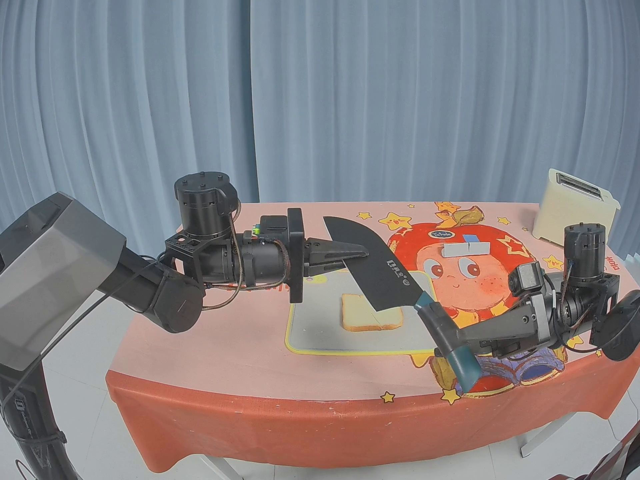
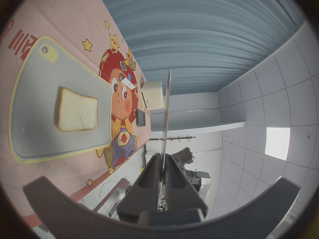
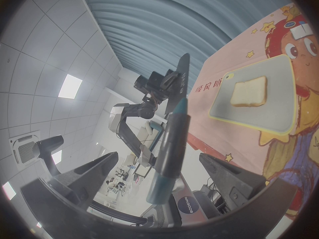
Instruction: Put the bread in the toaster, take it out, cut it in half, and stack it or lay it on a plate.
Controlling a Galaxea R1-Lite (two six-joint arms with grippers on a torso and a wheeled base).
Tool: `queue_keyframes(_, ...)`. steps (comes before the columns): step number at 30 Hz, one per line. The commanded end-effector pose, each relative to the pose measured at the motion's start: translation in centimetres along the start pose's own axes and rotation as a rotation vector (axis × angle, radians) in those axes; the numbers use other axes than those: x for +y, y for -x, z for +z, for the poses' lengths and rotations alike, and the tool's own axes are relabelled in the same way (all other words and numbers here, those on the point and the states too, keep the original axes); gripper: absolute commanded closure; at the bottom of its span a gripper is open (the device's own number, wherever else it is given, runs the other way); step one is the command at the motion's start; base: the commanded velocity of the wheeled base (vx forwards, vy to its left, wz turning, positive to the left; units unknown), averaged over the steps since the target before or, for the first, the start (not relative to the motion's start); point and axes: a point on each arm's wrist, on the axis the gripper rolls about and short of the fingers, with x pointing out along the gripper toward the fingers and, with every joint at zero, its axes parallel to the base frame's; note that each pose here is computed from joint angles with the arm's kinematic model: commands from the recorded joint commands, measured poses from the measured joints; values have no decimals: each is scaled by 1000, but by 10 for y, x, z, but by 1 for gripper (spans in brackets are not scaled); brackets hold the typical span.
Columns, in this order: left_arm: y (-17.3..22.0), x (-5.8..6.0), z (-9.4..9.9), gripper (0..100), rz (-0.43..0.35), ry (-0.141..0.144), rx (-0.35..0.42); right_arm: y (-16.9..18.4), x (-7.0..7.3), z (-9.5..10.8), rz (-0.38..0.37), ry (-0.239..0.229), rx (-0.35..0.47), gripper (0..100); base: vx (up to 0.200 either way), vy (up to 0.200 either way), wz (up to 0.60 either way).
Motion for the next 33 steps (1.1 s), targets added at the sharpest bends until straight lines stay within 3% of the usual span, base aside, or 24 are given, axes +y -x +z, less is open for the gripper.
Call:
queue_keyframes(1,-3,2,-3,100,4,7,10,-3,1,1,4,5,7,0,0,0,0)
queue_keyframes(5,-6,3,-8,100,7,11,24,-3,3,2,7,-24,6,0,0,0,0)
queue_keyframes(13,-7,4,-8,100,7,13,26,-8,4,1,7,-35,17,0,0,0,0)
queue_keyframes(20,-4,-3,-6,100,-25,-30,6,-18,7,0,-51,-34,-13,0,0,0,0)
queue_keyframes(24,-3,-5,-4,100,-43,-5,-1,-20,9,0,-50,-15,-32,0,0,0,0)
queue_keyframes(33,-3,-3,-6,100,-60,-2,5,-23,11,-5,-15,-19,-72,0,0,0,0)
